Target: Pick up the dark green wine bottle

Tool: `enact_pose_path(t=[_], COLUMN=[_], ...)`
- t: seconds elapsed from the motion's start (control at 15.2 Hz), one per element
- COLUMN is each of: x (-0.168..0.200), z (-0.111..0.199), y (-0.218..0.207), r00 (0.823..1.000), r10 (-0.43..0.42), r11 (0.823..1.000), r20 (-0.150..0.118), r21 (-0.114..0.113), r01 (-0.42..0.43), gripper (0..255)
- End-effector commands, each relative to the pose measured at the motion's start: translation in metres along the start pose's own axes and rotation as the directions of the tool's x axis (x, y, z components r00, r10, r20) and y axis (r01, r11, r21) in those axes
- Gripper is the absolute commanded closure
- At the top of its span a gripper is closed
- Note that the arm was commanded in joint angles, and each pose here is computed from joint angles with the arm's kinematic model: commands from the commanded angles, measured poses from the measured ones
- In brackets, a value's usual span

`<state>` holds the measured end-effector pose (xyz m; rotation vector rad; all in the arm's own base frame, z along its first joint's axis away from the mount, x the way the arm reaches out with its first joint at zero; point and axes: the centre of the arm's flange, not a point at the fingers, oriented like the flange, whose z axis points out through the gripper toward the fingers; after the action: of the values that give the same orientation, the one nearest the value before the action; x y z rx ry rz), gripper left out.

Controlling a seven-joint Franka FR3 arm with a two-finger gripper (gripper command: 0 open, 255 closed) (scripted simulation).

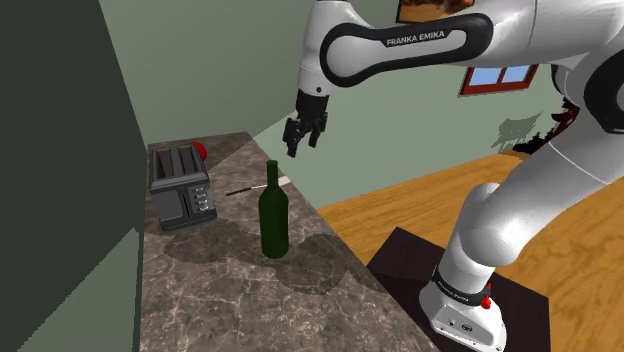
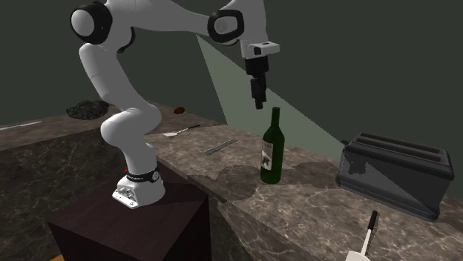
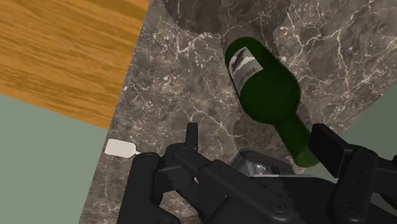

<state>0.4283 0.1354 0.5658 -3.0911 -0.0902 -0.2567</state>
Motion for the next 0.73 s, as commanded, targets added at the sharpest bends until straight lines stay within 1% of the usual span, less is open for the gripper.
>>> enact_pose_path(t=[0.0,0.26,0.33,0.66], x=[0.015,0.045,0.048,0.044], z=[0.007,0.02,0.022,0.048], y=[-0.021,-0.061,-0.065,-0.064], r00=[1.0,1.0,1.0,1.0], r10=[0.0,-0.003,-0.003,-0.003], r11=[1.0,1.0,1.0,1.0], r20=[-0.003,-0.009,-0.009,-0.009], r21=[0.004,0.01,0.011,0.011], r01=[0.001,0.003,0.003,0.003], gripper=[0,0,0,0])
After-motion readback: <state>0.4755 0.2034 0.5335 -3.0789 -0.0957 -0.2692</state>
